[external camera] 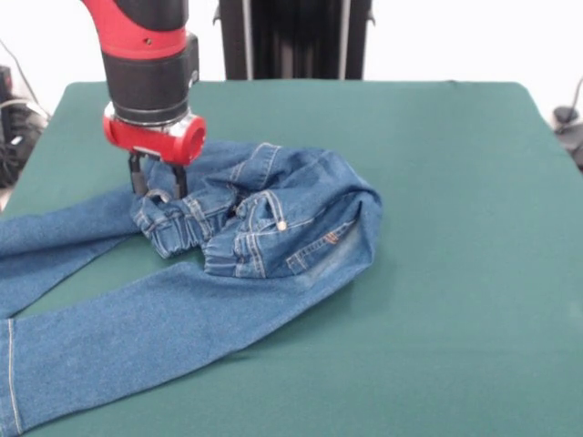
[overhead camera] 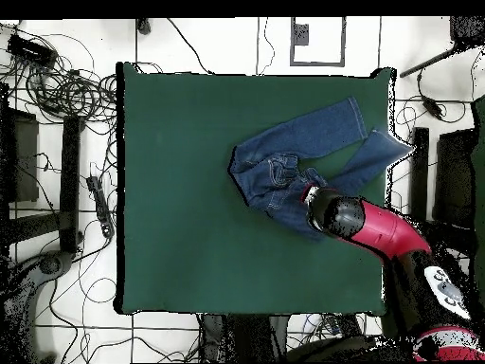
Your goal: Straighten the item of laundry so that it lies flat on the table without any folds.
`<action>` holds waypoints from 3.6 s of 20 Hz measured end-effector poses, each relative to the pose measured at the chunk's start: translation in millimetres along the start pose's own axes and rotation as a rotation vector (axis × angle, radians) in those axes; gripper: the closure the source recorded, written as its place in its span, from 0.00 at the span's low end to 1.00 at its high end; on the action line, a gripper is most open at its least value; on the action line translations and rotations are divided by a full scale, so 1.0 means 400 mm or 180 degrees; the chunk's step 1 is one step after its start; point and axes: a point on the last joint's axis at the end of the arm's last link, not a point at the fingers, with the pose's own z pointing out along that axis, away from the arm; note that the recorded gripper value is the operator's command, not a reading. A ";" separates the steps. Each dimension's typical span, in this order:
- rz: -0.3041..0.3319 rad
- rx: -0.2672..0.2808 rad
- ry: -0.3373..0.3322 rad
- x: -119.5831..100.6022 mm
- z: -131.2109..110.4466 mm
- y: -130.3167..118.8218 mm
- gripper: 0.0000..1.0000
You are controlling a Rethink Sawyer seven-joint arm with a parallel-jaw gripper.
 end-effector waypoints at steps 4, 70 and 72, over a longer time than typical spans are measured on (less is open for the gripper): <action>-0.0002 0.0000 0.0001 0.000 0.000 0.001 1.00; -0.0627 -0.0026 -0.0321 0.464 -0.304 0.232 1.00; -0.0648 -0.0030 -0.0414 0.478 -0.300 0.233 1.00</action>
